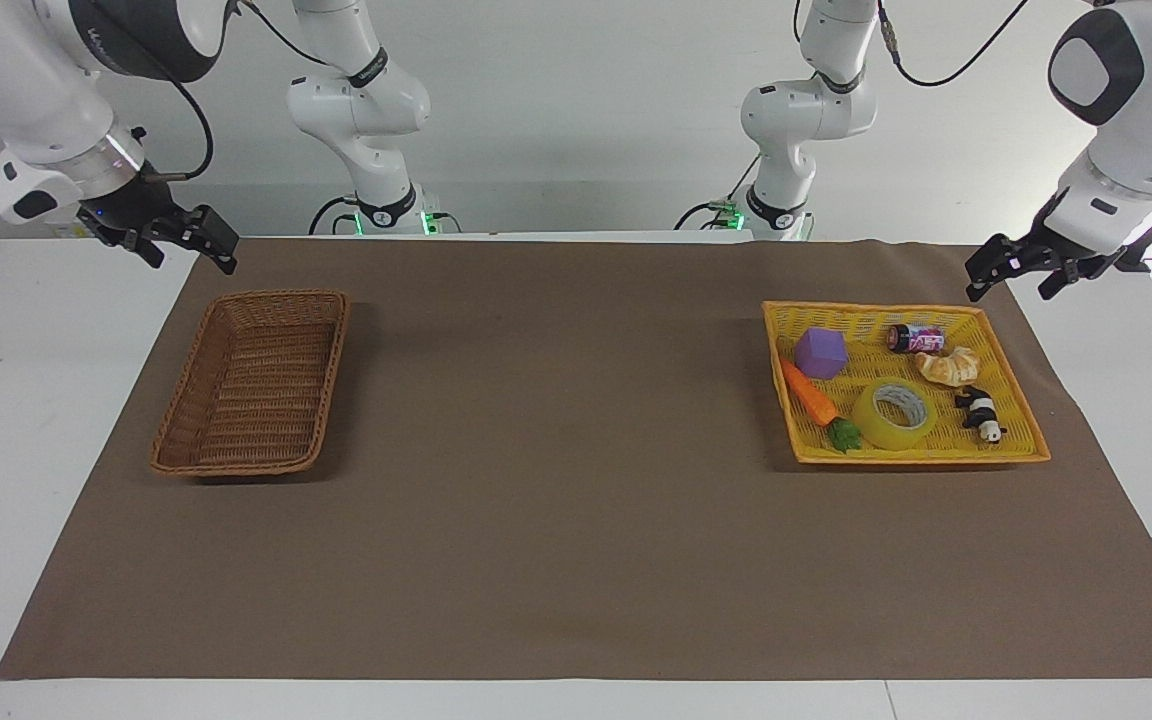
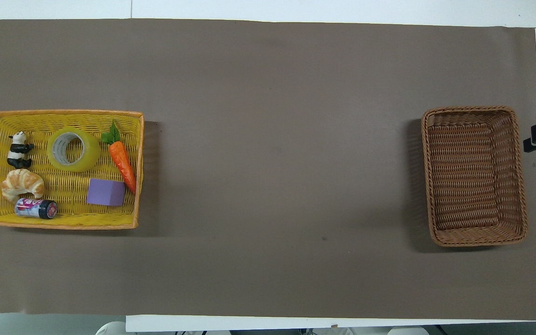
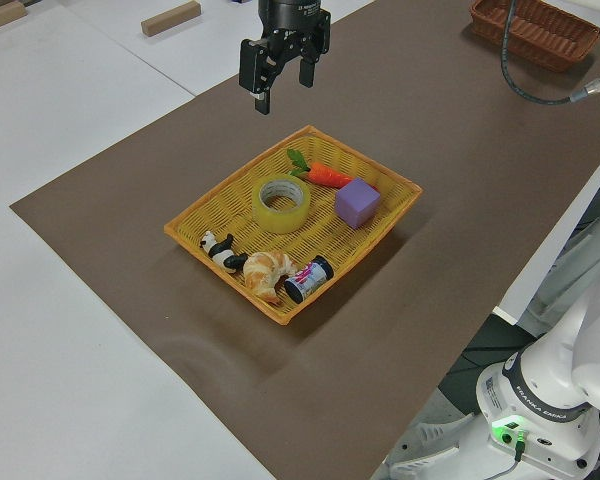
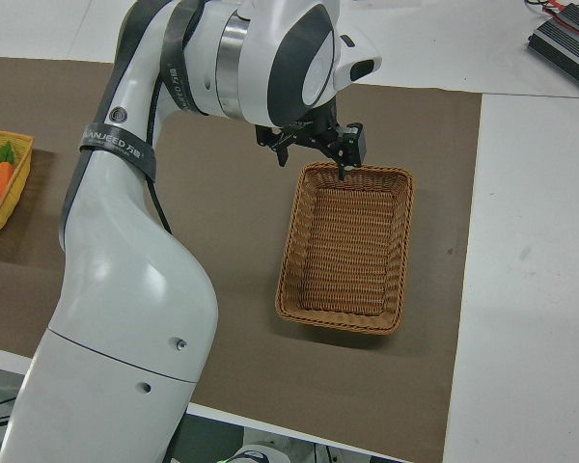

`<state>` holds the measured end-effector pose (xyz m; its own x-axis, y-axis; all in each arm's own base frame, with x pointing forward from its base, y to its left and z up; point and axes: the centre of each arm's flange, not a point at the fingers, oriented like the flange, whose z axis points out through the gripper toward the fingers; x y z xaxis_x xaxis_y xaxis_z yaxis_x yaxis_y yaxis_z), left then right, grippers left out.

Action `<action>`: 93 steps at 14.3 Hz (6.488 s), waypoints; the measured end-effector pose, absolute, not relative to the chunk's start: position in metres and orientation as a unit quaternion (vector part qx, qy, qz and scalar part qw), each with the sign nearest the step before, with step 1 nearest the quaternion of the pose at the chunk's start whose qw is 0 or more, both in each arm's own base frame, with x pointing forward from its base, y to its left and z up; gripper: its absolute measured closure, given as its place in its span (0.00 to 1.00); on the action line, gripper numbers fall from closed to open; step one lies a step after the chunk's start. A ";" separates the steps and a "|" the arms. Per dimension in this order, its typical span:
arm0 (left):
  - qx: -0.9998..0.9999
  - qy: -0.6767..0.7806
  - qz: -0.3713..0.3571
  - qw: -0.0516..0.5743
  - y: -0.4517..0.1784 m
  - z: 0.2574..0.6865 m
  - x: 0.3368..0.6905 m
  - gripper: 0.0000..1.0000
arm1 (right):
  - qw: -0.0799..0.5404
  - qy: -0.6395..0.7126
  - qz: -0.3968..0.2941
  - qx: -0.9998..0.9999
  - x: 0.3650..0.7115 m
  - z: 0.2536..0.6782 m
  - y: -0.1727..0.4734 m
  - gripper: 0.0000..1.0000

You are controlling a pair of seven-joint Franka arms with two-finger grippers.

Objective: Move tape to another basket

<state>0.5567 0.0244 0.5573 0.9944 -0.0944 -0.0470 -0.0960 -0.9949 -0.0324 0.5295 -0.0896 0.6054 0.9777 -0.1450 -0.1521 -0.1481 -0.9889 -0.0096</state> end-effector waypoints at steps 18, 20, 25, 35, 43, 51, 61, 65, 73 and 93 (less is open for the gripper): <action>-1.000 -0.003 -0.023 0.016 0.036 0.336 0.529 0.19 | 0.010 0.074 0.076 -0.994 0.529 0.605 -0.090 0.00; -1.000 -0.002 -0.021 0.016 0.036 0.327 0.530 0.22 | 0.010 0.074 0.076 -0.994 0.529 0.605 -0.090 0.00; -0.999 0.000 -0.031 0.017 0.035 0.312 0.536 0.30 | 0.010 0.074 0.076 -0.994 0.529 0.605 -0.090 0.00; -1.000 -0.002 -0.024 0.017 0.033 0.317 0.554 0.78 | 0.010 0.074 0.076 -0.994 0.529 0.605 -0.090 0.00; -0.994 -0.102 -0.016 -0.023 -0.117 0.508 0.606 0.78 | 0.010 0.074 0.076 -0.994 0.529 0.605 -0.090 0.00; -0.979 -0.124 0.055 -0.153 -0.353 0.522 0.521 0.78 | 0.011 0.073 0.076 -0.994 0.529 0.605 -0.090 0.00; -0.981 -0.108 0.067 -0.146 -0.352 0.537 0.518 0.78 | 0.394 -0.026 0.037 -0.918 0.549 0.571 0.030 0.00; -0.986 -0.095 0.071 -0.117 -0.345 0.548 0.509 0.78 | 0.500 0.024 0.004 -0.866 0.568 0.530 0.117 0.00; -0.986 -0.094 0.060 -0.121 -0.336 0.560 0.509 0.78 | 0.566 0.086 0.031 -0.819 0.576 0.478 0.223 0.00; -0.987 -0.087 0.064 -0.117 -0.342 0.555 0.505 0.78 | 0.556 0.067 0.025 -0.828 0.555 0.483 0.284 0.47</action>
